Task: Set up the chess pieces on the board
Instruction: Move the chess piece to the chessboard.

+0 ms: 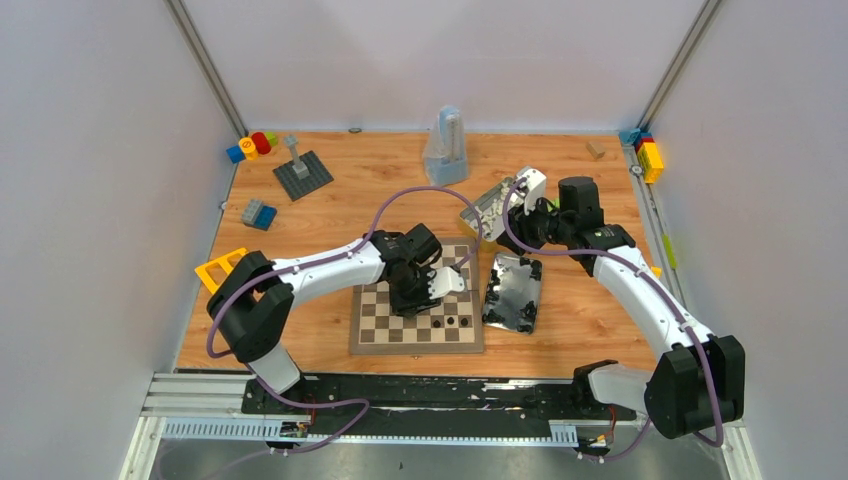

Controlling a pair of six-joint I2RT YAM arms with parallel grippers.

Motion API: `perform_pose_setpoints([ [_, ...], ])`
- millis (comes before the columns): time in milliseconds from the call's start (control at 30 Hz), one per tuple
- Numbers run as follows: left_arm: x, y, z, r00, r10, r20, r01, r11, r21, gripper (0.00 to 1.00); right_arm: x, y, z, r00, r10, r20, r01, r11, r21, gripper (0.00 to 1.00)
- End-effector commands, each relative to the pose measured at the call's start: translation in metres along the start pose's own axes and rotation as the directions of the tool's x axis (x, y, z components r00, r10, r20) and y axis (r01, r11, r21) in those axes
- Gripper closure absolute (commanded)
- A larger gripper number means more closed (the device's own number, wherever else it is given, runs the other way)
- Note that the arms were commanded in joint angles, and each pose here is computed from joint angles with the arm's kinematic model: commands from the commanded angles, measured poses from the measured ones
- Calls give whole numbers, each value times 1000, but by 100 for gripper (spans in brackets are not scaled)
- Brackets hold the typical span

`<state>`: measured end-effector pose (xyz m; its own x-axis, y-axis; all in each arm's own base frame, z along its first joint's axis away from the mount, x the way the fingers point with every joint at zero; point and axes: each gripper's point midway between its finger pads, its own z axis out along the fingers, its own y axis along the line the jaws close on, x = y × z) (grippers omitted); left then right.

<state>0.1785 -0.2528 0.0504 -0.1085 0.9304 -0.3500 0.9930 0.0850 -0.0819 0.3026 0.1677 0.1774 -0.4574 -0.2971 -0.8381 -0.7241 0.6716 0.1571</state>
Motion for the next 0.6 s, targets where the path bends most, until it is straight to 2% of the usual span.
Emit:
perform_pose_setpoints([
  [0, -10, 2, -5, 1000, 29, 11, -29, 1000, 0, 61, -10, 2, -5, 999, -24, 30, 24, 1000, -9, 65],
  [200, -19, -5, -8, 999, 40, 29, -40, 999, 23, 76, -9, 1, -4, 999, -22, 24, 22, 1000, -6, 65],
  [567, -33, -24, -3, 993, 114, 15, -114, 993, 41, 81, -6, 0, -2, 1000, -19, 14, 19, 1000, -7, 66],
])
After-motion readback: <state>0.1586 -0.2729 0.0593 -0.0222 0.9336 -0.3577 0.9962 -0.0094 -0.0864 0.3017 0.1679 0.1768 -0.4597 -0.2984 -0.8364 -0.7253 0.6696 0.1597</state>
